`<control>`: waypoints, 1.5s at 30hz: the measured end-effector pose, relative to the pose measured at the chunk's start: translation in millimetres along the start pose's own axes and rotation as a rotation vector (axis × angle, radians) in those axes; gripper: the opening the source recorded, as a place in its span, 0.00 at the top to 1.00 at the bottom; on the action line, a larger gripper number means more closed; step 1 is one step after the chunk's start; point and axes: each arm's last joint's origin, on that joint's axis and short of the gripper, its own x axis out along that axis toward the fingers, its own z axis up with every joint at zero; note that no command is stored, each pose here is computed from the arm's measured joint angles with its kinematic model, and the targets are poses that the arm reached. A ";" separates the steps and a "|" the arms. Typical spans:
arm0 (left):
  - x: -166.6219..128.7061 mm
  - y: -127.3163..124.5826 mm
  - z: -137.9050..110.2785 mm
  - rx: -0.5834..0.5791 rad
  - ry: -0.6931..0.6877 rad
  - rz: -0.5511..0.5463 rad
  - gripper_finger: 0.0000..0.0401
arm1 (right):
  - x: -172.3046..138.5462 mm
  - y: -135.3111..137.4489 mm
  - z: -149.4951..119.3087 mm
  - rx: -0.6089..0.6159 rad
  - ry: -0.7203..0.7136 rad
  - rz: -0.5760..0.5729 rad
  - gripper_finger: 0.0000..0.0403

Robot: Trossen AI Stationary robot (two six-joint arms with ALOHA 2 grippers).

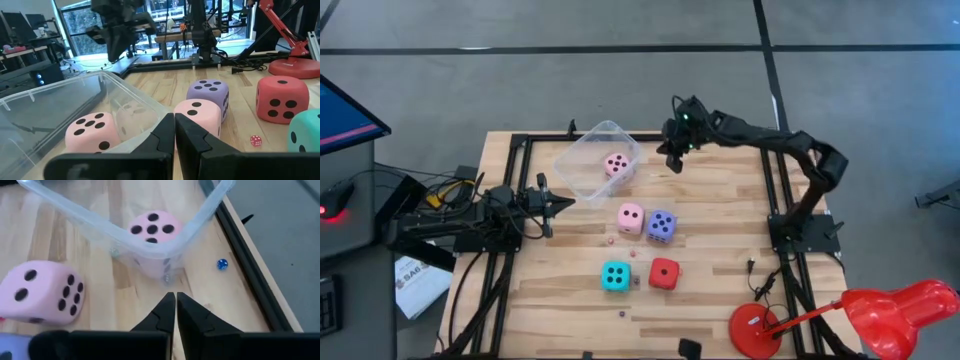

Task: Pick & Place Dice
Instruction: Move the transparent container

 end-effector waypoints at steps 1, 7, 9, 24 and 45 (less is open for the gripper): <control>0.0 0.0 0.0 0.000 0.000 0.000 0.99 | -1.1 5.3 -2.8 0.006 -0.009 -0.011 0.96; -0.9 -1.7 10.6 -0.239 -0.106 -0.110 0.99 | -11.7 35.4 -17.3 0.015 -0.076 -0.052 0.96; -2.5 -2.7 19.4 -0.347 -0.183 -0.201 0.99 | -15.9 43.7 -21.2 0.005 -0.088 -0.055 0.96; -9.5 -0.2 41.1 -0.372 -0.415 -0.246 0.99 | -49.9 75.8 -17.1 -0.082 -0.200 -0.021 0.96; -9.6 -0.1 41.4 -0.372 -0.415 -0.245 0.99 | -50.7 93.4 -13.6 -0.115 -0.212 -0.088 0.96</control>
